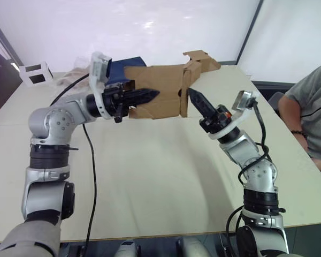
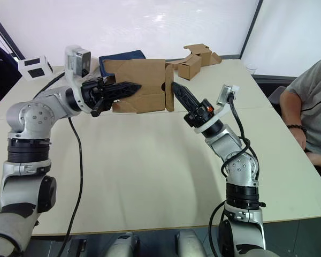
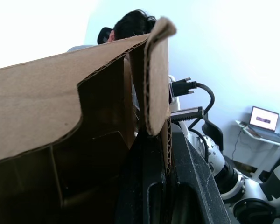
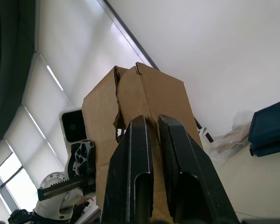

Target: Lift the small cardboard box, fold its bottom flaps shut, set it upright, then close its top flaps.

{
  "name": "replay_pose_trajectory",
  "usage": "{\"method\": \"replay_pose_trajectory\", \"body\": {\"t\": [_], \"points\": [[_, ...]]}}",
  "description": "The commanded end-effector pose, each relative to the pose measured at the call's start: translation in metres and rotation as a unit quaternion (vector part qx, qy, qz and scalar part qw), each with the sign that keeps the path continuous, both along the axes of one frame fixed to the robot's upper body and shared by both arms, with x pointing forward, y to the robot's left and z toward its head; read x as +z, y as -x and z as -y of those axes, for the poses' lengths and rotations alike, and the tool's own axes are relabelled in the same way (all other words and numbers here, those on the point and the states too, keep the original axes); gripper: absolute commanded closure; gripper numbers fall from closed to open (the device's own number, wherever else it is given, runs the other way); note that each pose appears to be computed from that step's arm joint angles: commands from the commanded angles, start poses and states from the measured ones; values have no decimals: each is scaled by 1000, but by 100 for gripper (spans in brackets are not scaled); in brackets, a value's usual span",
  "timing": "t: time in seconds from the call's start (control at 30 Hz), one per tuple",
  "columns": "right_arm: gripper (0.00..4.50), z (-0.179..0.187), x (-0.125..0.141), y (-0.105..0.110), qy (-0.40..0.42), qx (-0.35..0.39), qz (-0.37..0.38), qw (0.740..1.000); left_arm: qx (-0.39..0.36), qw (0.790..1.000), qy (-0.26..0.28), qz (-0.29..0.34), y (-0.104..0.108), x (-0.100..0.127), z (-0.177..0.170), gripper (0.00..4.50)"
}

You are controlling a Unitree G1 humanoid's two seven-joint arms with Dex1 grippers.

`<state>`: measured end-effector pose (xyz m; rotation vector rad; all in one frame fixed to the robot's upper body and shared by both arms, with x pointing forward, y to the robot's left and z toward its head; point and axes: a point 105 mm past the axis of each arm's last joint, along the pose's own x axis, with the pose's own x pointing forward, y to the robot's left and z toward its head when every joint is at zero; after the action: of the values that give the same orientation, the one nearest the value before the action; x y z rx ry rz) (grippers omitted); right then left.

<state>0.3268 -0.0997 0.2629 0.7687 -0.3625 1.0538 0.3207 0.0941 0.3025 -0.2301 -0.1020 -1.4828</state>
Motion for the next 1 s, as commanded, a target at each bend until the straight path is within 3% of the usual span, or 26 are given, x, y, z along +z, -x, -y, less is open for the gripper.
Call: {"method": "replay_pose_trajectory", "body": {"t": [0.03,0.53,1.0], "points": [[414,5,16,7,-30,18,24,999,-9,1000,9,20,7,12,-4,450],[414,-8,9,8,2,17,23,1000,-14,1000,3,20,6,5,4,450],[414,-13,18,17,-38,47,25,998,-4,1000,-3,22,-1,-1,6,450]]}}
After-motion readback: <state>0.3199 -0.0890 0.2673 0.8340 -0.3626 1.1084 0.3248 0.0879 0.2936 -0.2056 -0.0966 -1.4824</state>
